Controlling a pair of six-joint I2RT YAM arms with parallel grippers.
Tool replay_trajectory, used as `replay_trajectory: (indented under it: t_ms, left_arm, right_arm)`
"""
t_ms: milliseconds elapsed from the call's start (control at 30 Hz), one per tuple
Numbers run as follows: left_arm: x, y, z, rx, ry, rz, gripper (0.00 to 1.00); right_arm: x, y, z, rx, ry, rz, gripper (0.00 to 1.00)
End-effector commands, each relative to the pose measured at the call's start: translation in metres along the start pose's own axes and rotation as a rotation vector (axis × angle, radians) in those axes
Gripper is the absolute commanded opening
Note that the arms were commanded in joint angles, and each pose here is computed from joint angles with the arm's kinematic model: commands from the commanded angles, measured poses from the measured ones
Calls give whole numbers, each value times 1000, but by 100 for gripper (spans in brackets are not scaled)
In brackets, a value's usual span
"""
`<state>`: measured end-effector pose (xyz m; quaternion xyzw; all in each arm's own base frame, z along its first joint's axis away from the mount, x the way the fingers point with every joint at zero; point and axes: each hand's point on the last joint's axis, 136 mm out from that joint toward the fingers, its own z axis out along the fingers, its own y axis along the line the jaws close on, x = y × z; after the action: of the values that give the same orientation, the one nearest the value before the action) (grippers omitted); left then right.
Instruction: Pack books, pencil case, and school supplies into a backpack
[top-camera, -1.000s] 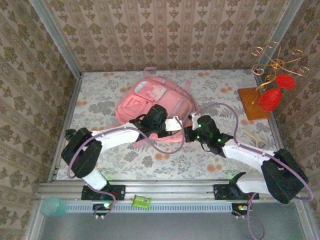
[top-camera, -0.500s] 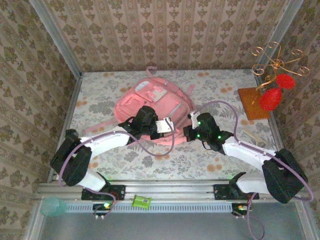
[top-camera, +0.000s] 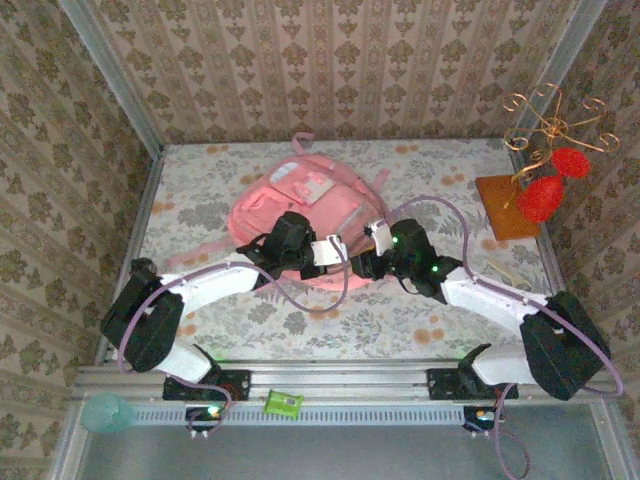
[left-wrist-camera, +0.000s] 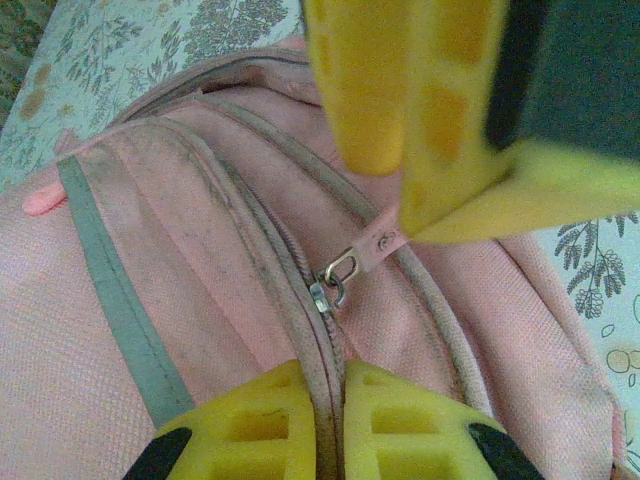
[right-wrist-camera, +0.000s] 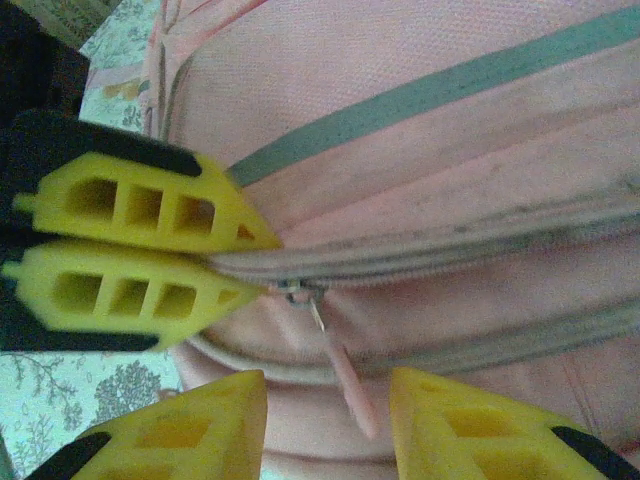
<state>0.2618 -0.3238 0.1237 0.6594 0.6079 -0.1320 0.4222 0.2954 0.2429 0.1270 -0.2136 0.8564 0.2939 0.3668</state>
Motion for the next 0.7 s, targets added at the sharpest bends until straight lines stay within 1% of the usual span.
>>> replay_trajectory:
  t_ms: [0, 100, 133, 300, 400, 533, 667]
  left_arm:
    - [-3, -6, -6, 25, -23, -9, 0]
    - [-3, -5, -7, 24, -21, -10, 0]
    - [-3, -5, -7, 23, -21, -8, 0]
    - [-4, -3, -7, 17, -21, -11, 0]
    - [-6, -4, -8, 19, -26, -12, 0]
    - [-5, -5, -8, 20, -25, -13, 0]
    - [-6, -3, -9, 11, -26, -18, 0]
  right_arm:
    - [-8, 4, 6, -24, 8, -52, 38]
    - [-7, 3, 10, -22, 16, -57, 35]
    - [1, -1, 17, -19, 47, -49, 35]
    - [18, -1, 25, -16, 92, -40, 32]
    - [25, -3, 29, -3, 92, -32, 30]
    - [20, -3, 32, 4, 65, -24, 28]
    - [22, -3, 36, 28, 64, -40, 18]
